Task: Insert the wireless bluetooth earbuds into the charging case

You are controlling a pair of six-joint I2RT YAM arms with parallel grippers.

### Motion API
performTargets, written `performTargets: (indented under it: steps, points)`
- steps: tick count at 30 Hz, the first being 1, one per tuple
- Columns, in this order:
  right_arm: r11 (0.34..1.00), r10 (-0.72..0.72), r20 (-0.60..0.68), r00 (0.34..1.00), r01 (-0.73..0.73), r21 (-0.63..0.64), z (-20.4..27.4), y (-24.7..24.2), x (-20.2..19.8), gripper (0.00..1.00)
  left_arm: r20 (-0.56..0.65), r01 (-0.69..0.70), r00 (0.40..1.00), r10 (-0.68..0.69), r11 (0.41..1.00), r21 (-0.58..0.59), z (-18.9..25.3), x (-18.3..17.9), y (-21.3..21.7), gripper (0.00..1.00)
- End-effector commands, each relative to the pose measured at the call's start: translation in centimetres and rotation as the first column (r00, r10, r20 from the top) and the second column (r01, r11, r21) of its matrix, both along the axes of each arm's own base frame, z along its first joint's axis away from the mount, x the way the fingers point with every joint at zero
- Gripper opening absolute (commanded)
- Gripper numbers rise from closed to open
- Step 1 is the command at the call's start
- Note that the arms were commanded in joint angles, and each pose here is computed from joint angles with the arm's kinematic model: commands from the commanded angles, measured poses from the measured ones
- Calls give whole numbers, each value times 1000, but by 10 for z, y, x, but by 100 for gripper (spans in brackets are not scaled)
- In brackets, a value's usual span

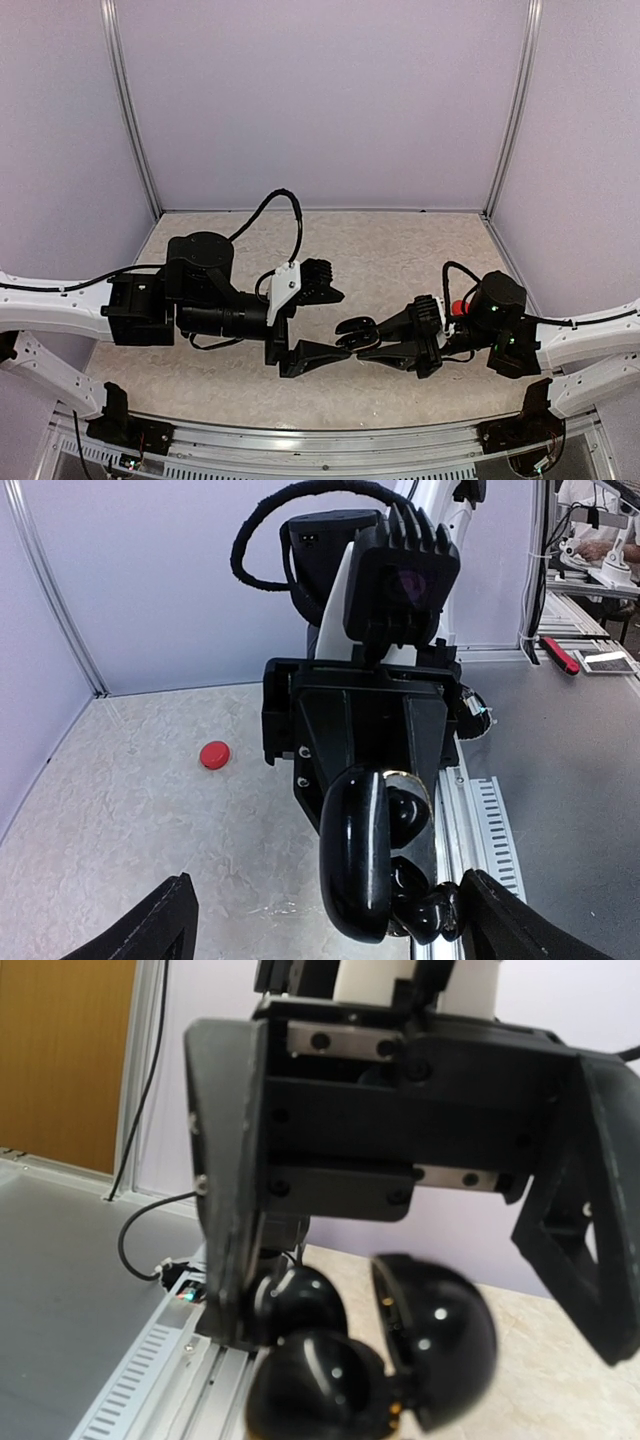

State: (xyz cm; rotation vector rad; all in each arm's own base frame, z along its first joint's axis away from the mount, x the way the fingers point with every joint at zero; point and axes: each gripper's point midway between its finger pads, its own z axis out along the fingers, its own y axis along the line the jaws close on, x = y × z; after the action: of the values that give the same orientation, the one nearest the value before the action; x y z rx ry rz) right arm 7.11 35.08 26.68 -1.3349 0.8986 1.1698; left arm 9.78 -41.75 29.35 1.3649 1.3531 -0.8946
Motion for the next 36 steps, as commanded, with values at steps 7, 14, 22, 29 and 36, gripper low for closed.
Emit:
performTargets:
  steps: [7, 14, 22, 29, 36]
  points:
    - [998, 56, 3, 998, -56, 42, 12, 3, -11, 0, -48, -23, 999, 19, 996, -86, 15, 16, 2, 87]
    - [997, 60, 1, 998, -60, 47, 13, 5, -12, 0, -62, -15, 998, 10, 996, -90, 13, 17, 3, 86]
    - [997, 57, 8, 998, -58, 53, 15, 8, -13, 0, -80, -21, 997, 13, 995, -96, 10, 20, 2, 85]
    - [997, 56, 12, 998, -57, 57, 17, 8, -13, 0, -87, -25, 996, 17, 996, -90, 6, 23, -1, 85]
    - [996, 59, 16, 998, -60, 59, 18, 9, -14, 0, -90, -29, 996, 22, 997, -77, 2, 25, -4, 85]
